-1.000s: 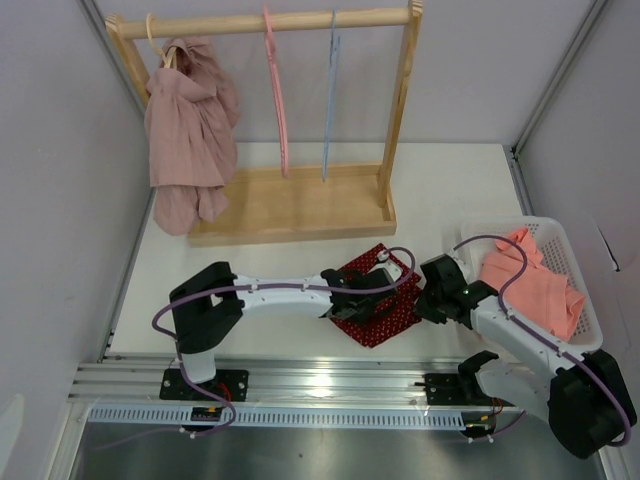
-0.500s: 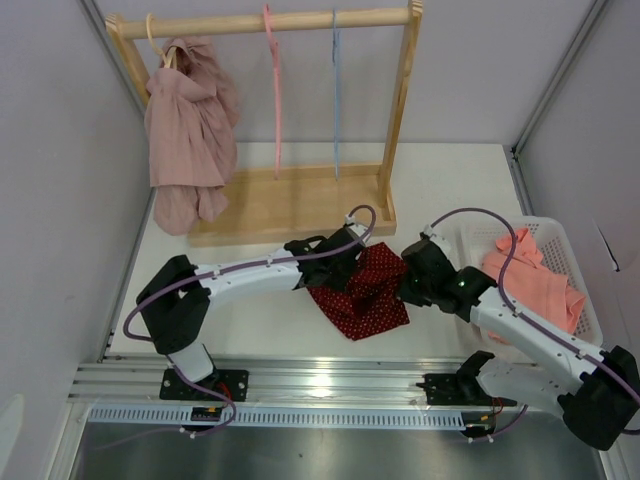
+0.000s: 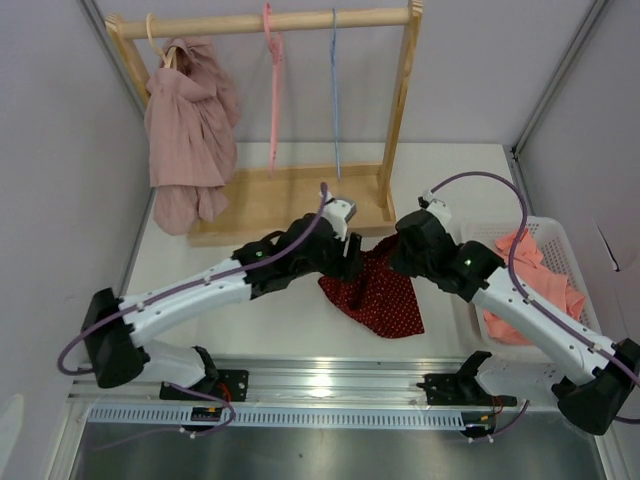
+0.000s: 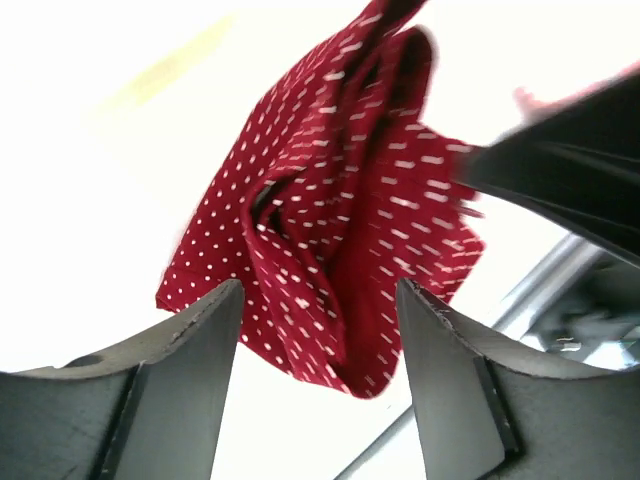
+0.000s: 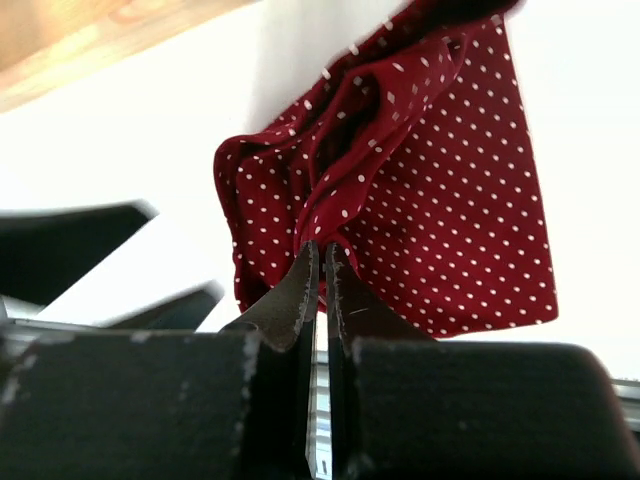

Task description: Place the skirt on the hanger

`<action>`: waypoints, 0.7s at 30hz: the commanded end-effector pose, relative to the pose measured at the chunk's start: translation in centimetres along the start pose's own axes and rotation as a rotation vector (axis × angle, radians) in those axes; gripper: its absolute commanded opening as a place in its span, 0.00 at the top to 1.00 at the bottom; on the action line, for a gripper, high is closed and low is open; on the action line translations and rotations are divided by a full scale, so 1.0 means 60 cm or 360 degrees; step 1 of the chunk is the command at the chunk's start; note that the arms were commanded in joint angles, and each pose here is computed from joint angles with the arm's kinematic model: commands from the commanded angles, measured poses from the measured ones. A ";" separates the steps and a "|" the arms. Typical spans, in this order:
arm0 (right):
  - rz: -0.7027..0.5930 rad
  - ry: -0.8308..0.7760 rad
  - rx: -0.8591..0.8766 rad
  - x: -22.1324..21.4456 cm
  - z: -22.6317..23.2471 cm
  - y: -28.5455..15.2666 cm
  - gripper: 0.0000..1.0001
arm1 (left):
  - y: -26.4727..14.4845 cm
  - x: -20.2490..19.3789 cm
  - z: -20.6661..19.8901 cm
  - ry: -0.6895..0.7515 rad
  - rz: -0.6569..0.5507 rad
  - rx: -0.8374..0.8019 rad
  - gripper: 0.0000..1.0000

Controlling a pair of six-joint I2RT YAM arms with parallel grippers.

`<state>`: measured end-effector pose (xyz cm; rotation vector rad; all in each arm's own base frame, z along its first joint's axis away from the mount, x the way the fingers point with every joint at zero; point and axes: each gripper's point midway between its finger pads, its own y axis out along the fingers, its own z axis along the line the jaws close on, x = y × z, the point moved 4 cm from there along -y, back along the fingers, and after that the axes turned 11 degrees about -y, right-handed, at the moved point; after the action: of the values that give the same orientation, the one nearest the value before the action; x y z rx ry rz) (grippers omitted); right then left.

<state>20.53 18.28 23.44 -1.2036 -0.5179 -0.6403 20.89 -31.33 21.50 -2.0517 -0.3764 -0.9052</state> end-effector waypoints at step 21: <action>-0.0227 -0.0141 0.0126 0.109 0.127 -0.041 1.00 | -0.072 -0.133 -0.095 -0.0256 -0.0245 -0.0162 0.28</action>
<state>23.04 23.32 30.61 -1.1378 -0.6720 -0.6578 9.85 -31.38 20.40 -2.2345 -0.4144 -0.9200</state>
